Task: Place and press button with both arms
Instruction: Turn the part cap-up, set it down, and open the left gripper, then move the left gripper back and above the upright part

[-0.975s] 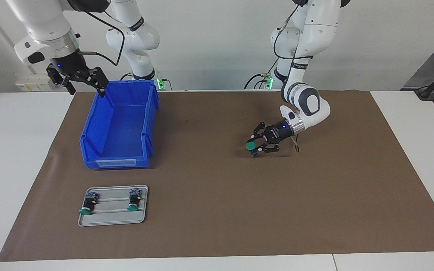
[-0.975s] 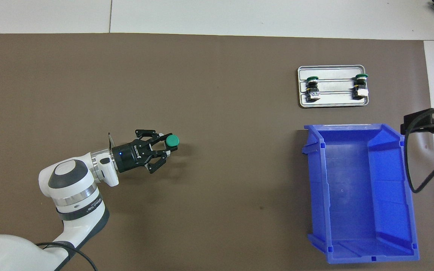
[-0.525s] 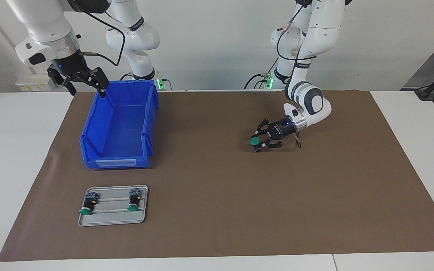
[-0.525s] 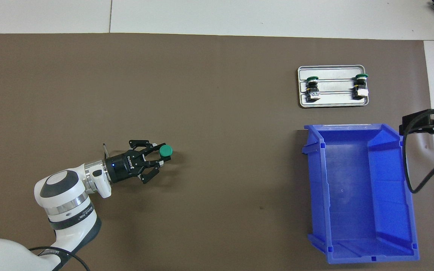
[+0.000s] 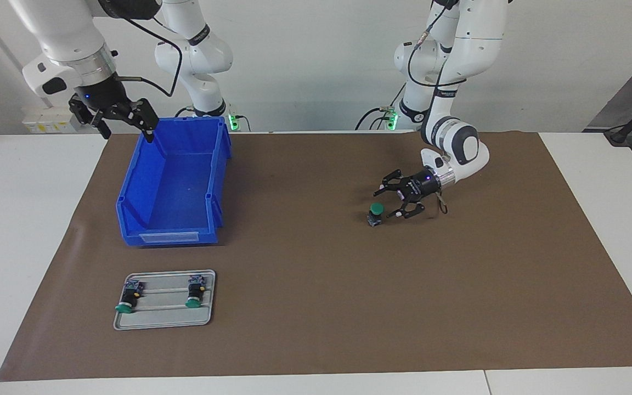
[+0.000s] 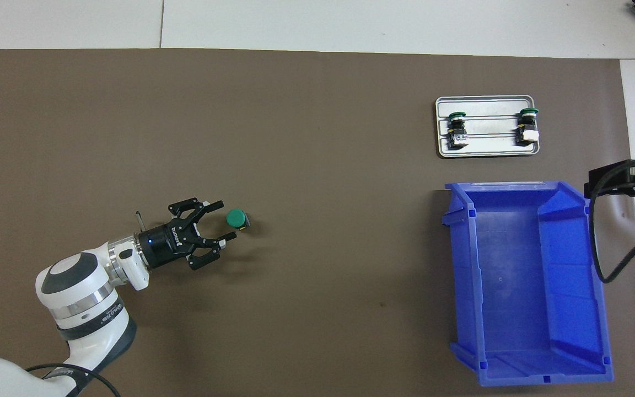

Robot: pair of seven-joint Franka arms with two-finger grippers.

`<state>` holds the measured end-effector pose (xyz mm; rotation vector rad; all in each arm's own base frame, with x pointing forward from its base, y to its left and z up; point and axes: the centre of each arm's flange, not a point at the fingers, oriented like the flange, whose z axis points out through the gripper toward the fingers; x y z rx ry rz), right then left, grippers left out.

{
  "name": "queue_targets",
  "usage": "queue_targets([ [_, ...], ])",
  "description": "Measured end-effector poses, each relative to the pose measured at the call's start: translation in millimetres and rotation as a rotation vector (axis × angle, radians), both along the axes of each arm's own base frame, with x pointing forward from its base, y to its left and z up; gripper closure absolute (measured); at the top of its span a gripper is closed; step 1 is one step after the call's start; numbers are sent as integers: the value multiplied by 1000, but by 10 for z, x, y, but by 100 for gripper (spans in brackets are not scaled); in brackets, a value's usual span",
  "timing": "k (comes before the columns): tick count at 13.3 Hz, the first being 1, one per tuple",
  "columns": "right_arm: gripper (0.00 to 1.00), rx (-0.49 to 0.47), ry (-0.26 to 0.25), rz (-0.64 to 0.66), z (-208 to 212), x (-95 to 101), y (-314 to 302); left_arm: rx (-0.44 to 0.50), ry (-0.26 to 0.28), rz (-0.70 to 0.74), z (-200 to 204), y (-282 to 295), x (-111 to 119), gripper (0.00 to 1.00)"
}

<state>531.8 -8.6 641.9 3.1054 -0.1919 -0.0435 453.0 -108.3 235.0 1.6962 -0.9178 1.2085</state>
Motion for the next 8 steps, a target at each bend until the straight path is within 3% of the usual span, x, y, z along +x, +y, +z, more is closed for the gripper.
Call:
queue_targets([
  [3,0,0,-1,-1,1,1,-3,13,19,-22,50,95,53,22],
  [4,0,0,-4,0,4,4,0,34,33,-53,85,159,91,30],
  [5,0,0,-7,1,7,8,7,57,54,-83,134,241,145,40],
  [8,0,0,-13,3,18,8,12,134,150,-112,385,436,346,40],
])
